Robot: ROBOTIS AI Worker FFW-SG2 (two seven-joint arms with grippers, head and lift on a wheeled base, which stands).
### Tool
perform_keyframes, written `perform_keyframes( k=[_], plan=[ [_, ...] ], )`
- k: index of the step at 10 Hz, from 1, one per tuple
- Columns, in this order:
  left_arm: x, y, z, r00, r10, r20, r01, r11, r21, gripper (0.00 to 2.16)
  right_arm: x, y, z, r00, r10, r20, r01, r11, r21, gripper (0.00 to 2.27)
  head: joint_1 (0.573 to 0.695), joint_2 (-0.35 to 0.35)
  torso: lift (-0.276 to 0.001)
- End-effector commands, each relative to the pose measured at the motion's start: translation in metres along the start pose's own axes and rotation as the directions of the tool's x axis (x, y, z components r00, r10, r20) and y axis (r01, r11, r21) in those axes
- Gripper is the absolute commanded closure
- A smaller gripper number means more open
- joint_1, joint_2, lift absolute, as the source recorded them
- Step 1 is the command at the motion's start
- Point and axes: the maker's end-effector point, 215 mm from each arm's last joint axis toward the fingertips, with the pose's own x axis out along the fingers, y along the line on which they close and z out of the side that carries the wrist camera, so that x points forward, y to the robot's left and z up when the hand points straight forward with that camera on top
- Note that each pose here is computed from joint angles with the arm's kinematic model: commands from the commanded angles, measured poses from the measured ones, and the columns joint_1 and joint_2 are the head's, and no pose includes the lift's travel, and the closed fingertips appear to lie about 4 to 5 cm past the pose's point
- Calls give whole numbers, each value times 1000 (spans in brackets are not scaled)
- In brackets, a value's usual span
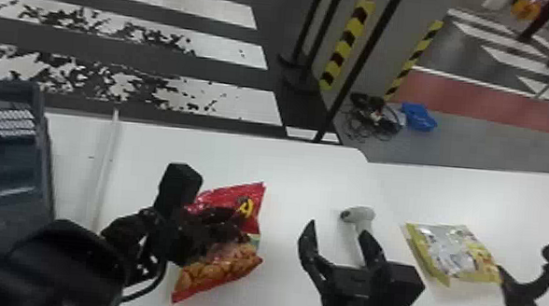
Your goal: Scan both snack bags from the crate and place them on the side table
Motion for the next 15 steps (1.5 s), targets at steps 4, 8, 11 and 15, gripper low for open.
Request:
perform_keyframes(
  k=[4,8,11,15],
  plan=[
    [-12,8,54,986,47,158,-56,997,52,19,-1,2,-3,1000,2,-11,-2,1000,2,87,695,-350,-95],
    [-74,31,138,908,175,381,-218,973,74,33,-1,11,-2,1000,22,-14,-22,1000,8,83,695,-350,-95],
    [-143,120,116,853,355,383,-388,922,8,60,-1,20,-8,998,41,-38,-41,999,21,63,695,-350,-95],
    [-233,184,98,743,498,448,-526,848,-70,63,-4,54,-39,956,207,-208,-172,970,173,53,695,-203,-95]
  ],
)
